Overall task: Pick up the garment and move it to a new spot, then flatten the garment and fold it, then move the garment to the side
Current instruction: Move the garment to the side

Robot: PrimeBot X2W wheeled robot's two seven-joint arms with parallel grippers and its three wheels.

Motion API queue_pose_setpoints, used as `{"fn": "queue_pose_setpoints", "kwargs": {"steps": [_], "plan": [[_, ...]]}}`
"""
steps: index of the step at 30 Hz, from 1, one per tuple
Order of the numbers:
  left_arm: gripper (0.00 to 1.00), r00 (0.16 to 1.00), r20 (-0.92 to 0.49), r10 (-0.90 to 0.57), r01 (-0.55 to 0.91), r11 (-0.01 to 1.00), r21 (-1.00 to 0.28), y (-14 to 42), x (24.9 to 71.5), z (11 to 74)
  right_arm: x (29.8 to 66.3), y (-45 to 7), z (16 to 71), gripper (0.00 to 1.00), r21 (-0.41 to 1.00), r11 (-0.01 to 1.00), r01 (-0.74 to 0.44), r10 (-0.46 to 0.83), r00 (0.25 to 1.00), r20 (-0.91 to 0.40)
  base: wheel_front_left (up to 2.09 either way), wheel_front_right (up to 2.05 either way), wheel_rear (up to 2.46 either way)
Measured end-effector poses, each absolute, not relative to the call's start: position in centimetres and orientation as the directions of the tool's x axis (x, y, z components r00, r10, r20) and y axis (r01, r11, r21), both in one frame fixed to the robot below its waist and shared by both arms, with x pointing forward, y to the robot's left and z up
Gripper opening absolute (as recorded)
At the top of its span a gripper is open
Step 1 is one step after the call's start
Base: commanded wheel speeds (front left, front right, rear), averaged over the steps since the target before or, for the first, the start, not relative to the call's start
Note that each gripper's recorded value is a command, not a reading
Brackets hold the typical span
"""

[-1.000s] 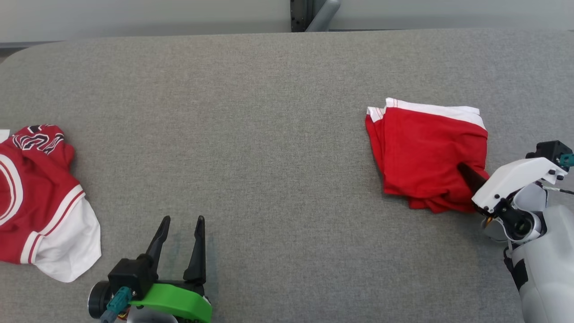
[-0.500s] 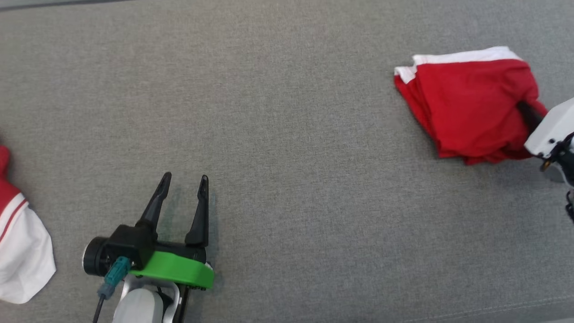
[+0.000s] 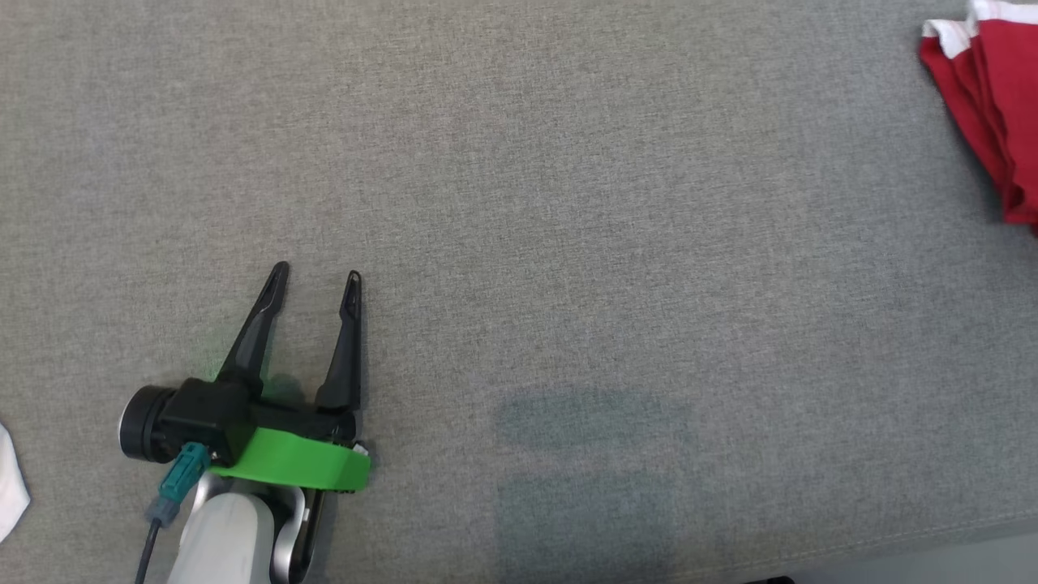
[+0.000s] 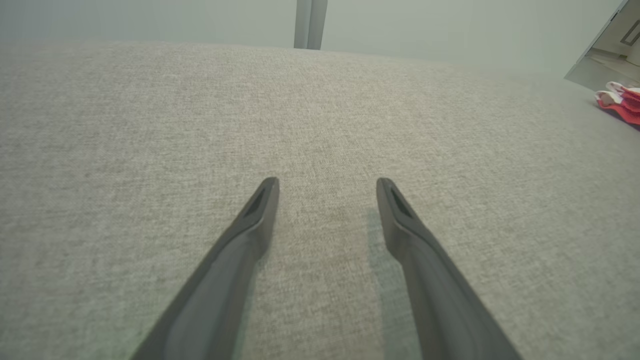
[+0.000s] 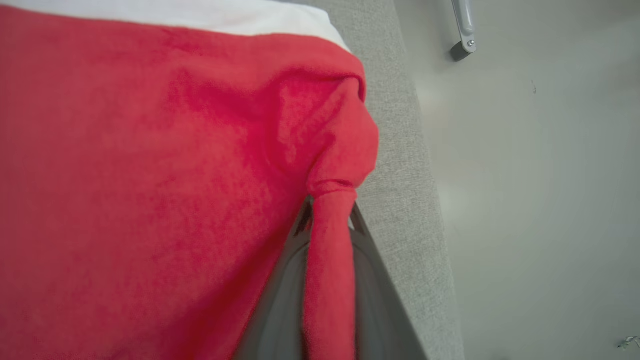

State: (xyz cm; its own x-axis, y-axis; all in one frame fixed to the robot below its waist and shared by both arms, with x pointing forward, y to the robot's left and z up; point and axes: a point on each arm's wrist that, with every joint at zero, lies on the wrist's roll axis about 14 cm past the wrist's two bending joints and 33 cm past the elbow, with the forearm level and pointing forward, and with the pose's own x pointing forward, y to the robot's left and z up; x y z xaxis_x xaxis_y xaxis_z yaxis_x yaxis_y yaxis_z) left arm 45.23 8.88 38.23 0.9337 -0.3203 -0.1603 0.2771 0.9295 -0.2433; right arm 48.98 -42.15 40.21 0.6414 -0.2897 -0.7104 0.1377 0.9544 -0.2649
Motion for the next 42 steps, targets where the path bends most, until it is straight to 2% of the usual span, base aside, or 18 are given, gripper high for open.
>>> {"fn": "queue_pose_setpoints", "kwargs": {"steps": [4,5,6,11,14,17,21,29,38,42], "plan": [[1.00,0.940,-0.172,-0.293,0.249,0.939,-0.238,9.8,45.0,38.0,49.1,-44.1,40.6,0.00,-0.355,0.928,0.117,-0.344,0.637,-0.690,0.00,0.00,0.00],[1.00,0.943,-0.173,-0.285,0.241,0.941,-0.237,10.1,45.0,38.0,49.5,-44.3,41.1,0.33,-0.380,0.919,0.105,-0.352,0.653,-0.671,0.00,0.00,0.00],[1.00,0.945,-0.173,-0.279,0.236,0.943,-0.235,10.2,45.0,38.1,49.7,-44.6,41.5,1.00,-0.403,0.910,0.098,-0.361,0.664,-0.655,0.00,0.00,0.00],[1.00,0.949,-0.167,-0.266,0.221,0.944,-0.247,10.4,44.7,38.5,49.5,-45.7,42.4,1.00,-0.477,0.875,0.082,-0.399,0.681,-0.615,0.00,0.00,0.00],[1.00,0.955,-0.152,-0.254,0.209,0.942,-0.261,10.5,44.7,39.2,51.1,-46.0,45.7,1.00,-0.485,0.865,0.127,-0.392,0.774,-0.497,0.00,0.00,0.00],[1.00,0.961,-0.143,-0.237,0.193,0.944,-0.268,10.9,44.5,39.9,52.6,-44.9,49.3,1.00,-0.402,0.892,0.209,-0.352,0.877,-0.326,0.00,0.00,0.00],[1.00,0.969,-0.142,-0.205,0.162,0.950,-0.268,12.1,43.7,40.6,52.3,-42.1,51.1,1.00,-0.334,0.920,0.204,-0.276,0.943,-0.186,0.00,0.00,0.00],[1.00,0.988,-0.121,-0.101,0.070,0.969,-0.236,16.1,41.6,42.8,47.5,-36.7,52.2,1.00,-0.244,0.960,0.135,-0.149,0.988,-0.037,0.00,0.00,0.00],[1.00,0.996,-0.078,-0.031,0.015,0.979,-0.203,18.8,38.7,45.1,39.4,-28.6,48.7,1.00,-0.091,0.992,0.083,-0.086,0.996,-0.019,0.00,0.00,0.00],[1.00,0.997,-0.068,-0.019,0.005,0.979,-0.205,18.9,37.3,45.5,37.2,-25.2,48.2,1.00,-0.042,0.998,0.054,-0.055,0.998,-0.011,0.00,0.00,0.00]]}}
